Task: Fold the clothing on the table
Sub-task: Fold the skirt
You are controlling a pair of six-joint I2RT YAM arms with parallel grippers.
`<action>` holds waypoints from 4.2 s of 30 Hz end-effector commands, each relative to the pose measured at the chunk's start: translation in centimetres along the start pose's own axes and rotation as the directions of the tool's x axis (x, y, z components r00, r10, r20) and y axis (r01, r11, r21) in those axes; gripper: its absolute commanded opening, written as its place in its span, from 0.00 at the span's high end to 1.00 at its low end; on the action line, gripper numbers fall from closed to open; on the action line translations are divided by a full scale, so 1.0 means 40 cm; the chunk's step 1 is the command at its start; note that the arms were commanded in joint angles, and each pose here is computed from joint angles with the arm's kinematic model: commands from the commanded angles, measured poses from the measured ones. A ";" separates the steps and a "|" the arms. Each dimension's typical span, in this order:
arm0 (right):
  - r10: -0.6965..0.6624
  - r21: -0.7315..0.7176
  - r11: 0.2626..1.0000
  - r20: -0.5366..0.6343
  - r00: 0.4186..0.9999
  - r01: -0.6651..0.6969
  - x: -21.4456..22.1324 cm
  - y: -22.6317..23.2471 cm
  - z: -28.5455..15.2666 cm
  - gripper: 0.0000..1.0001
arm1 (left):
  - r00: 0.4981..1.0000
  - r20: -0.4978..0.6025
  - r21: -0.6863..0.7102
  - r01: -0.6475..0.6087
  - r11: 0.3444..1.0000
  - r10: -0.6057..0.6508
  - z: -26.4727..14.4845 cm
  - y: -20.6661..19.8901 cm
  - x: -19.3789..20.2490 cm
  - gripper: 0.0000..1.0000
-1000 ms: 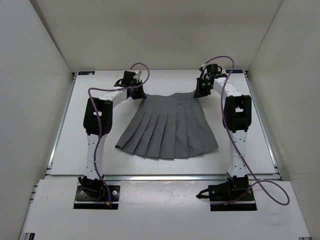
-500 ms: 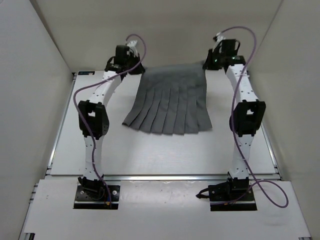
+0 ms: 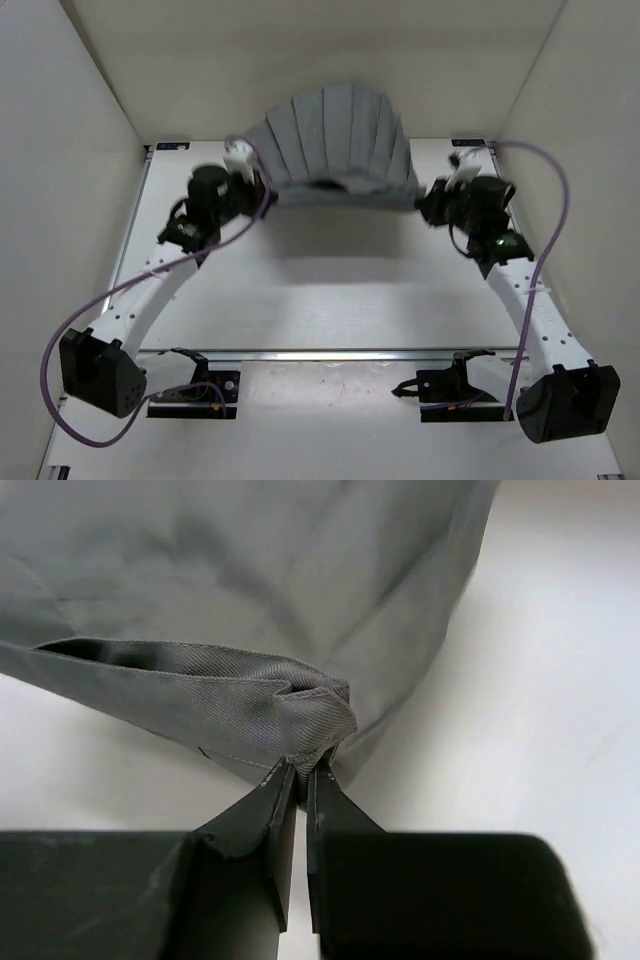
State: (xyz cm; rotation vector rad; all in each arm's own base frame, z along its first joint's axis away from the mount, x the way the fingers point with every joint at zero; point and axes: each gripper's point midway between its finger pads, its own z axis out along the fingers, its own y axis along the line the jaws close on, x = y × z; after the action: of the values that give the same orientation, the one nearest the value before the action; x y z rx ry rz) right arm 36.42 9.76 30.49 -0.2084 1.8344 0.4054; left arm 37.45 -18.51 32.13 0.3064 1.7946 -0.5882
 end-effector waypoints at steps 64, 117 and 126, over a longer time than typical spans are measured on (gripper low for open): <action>0.216 0.082 0.974 -0.633 0.743 -0.213 0.636 -0.071 0.166 0.07 | 0.786 -0.490 -0.555 0.052 0.830 -0.377 -0.052 0.218 0.677 0.10; -0.026 -0.444 0.837 -0.615 0.788 -0.319 0.446 0.539 0.317 0.87 | 0.515 -0.662 -0.316 0.466 0.826 -0.544 0.145 0.013 0.861 0.93; 0.044 -0.413 0.855 -0.547 0.836 -0.315 0.303 0.495 0.274 0.29 | 0.603 -0.542 -0.331 0.486 0.809 -0.585 0.089 0.107 0.704 0.61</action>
State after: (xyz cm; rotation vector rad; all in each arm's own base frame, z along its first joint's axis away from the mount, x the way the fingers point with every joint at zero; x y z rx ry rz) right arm 34.58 34.02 12.79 -0.5821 2.4340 1.0206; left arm 34.47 -22.85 2.21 -0.1364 2.6137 -0.9292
